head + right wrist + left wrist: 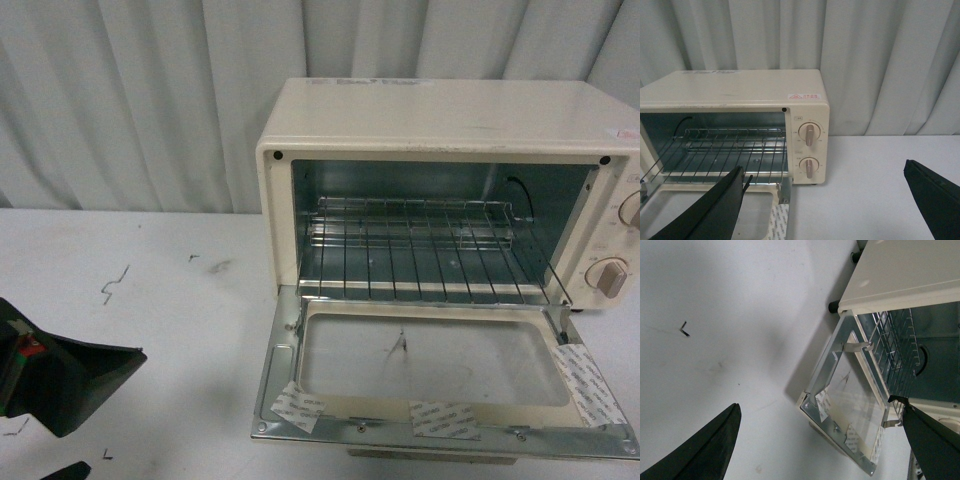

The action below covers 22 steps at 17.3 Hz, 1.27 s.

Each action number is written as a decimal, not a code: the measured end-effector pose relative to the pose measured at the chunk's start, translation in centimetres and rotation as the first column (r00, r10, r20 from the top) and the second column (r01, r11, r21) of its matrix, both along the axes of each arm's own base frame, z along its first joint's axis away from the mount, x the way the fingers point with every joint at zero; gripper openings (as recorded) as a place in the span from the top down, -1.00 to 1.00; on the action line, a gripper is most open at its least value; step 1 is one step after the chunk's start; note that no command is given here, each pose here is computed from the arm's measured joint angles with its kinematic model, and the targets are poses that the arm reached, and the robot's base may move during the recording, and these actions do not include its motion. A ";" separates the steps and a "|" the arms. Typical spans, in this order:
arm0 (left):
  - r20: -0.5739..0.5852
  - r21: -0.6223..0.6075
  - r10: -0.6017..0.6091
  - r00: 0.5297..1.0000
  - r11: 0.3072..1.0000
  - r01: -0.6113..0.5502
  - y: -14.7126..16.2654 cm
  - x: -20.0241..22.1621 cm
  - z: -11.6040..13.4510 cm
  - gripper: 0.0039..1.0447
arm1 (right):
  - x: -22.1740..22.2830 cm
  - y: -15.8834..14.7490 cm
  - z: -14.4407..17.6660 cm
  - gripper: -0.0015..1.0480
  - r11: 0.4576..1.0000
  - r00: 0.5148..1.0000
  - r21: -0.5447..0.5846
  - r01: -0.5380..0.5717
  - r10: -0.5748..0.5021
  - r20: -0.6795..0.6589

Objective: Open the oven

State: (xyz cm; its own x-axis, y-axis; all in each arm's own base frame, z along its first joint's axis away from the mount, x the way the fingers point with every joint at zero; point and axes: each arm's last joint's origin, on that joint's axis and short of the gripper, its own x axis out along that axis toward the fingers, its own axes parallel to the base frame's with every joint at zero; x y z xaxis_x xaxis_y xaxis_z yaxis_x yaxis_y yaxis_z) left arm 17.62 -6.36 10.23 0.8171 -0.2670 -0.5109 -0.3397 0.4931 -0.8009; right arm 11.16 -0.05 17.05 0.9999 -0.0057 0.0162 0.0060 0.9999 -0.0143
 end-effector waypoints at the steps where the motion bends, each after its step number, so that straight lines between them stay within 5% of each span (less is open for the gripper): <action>1: 0.025 0.024 0.001 1.000 1.000 -0.002 0.6 -0.3 0.7 -0.88 | 0.0 0.0 0.0 -0.86 1.000 1.000 0.000 0.000 0.000 0.000; 4: 0.058 0.159 0.002 0.998 0.987 -0.011 1.7 -1.1 1.9 -0.88 | 0.0 0.0 0.0 -0.79 1.000 1.000 0.000 0.000 0.000 -0.003; 11: 0.257 0.573 -0.201 0.945 0.820 0.018 4.6 -4.5 6.8 -0.88 | -1.4 0.0 -0.5 0.90 1.000 1.000 0.000 -0.006 0.006 -0.019; 16: 0.408 0.704 -0.273 0.871 0.702 -0.109 5.6 -7.7 9.2 -0.85 | -1.4 0.0 -0.4 0.96 1.000 1.000 0.001 -0.006 0.006 -0.011; 18: 0.521 0.765 -0.275 0.808 0.570 -0.299 6.5 -8.0 9.6 -0.41 | -1.4 0.0 -0.4 0.96 1.000 1.000 0.001 -0.005 0.005 -0.013; 22: 0.469 0.818 -0.330 0.819 0.512 -0.263 6.3 -7.8 8.0 0.42 | -1.4 0.0 -0.4 0.96 1.000 1.000 0.001 -0.006 0.006 -0.012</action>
State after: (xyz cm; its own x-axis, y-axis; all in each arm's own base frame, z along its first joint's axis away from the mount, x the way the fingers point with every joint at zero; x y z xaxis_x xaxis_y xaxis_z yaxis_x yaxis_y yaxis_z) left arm 9.77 -0.02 18.25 1.0000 -0.0011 -0.0048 0.0010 0.9998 -0.0223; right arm 9.72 0.00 16.66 1.0000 0.0000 0.0040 0.0001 0.9999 -0.0135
